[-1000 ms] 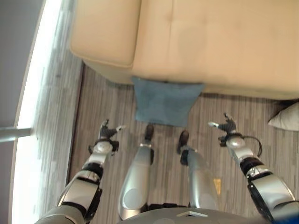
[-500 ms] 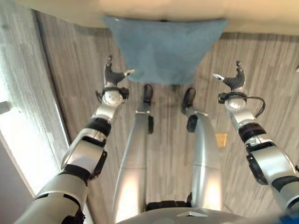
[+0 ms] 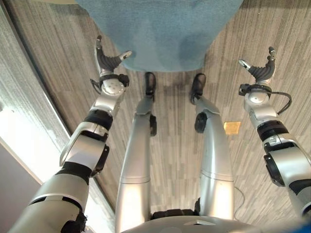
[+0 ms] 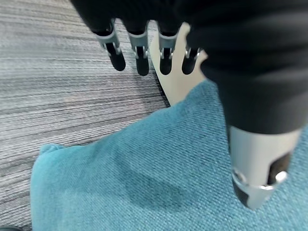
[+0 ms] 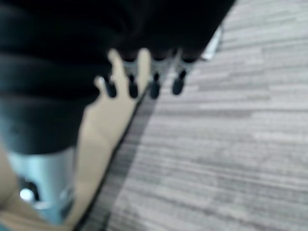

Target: Pick up all the scattered cushions and arrange them neatly on the sofa.

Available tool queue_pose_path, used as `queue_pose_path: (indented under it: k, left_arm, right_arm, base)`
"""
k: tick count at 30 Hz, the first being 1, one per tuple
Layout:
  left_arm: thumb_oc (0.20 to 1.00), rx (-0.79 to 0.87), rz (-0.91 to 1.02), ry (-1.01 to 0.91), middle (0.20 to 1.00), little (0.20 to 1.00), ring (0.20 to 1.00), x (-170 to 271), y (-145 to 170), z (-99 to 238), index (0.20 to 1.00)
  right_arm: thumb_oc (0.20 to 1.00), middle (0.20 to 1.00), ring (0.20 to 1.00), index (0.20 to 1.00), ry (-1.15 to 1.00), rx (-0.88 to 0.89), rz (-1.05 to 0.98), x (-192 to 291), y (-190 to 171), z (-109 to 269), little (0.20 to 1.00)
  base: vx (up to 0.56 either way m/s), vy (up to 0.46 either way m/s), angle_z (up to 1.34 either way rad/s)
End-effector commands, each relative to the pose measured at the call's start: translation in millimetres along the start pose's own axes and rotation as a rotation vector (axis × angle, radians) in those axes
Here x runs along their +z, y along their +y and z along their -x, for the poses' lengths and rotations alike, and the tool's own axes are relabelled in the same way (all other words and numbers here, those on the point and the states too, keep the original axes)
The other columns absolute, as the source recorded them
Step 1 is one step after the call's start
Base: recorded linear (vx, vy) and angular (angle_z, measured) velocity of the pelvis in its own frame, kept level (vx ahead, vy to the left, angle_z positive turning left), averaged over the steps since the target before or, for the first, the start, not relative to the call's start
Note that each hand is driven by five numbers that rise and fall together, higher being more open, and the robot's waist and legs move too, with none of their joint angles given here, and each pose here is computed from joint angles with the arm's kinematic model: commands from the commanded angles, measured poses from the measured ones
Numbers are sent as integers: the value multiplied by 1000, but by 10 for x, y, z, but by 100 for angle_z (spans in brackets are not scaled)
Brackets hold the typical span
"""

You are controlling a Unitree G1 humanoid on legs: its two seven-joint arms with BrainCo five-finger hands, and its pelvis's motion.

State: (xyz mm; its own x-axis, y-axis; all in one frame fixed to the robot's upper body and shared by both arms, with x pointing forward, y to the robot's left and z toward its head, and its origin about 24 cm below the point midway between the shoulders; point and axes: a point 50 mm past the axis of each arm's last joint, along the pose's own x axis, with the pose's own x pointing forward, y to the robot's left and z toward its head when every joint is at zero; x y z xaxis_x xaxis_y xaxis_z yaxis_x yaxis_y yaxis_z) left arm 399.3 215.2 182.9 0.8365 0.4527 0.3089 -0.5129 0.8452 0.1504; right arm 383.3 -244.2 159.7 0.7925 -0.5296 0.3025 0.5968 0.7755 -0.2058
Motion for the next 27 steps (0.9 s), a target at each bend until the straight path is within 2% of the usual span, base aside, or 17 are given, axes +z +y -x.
queue_pose_path:
  k: [1, 4, 10, 17, 27]
  left_arm:
    - [1000, 22, -20, 79, 1000, 1000, 1000, -322, 178, 79, 1000]
    - [1000, 19, -10, 43, 1000, 1000, 1000, -168, 276, -55, 1000]
    - [1000, -15, 121, -23, 1000, 1000, 1000, 130, 274, -178, 1000]
    - [1000, -107, 245, -87, 1000, 1000, 1000, 392, 73, -170, 1000]
    - [1000, -206, 298, -122, 1000, 1000, 1000, 532, -262, -32, 1000]
  right_arm:
    - [1000, 1000, 1000, 1000, 36, 17, 6, -257, -58, 154, 1000]
    - [1000, 1000, 1000, 1000, 9, 15, -20, -155, -103, 74, 1000]
    - [1000, 1000, 1000, 1000, -26, 24, -85, -11, -143, -4, 1000]
    - [1000, 1000, 1000, 1000, -91, 56, -201, 264, -61, -69, 1000]
    - [1000, 1000, 1000, 1000, -217, 135, -249, 703, 139, -97, 1000]
  base:
    - [30, 34, -2]
    - [0, 0, 0]
    - [17, 22, 0]
    - [14, 27, 0]
    - [0, 0, 0]
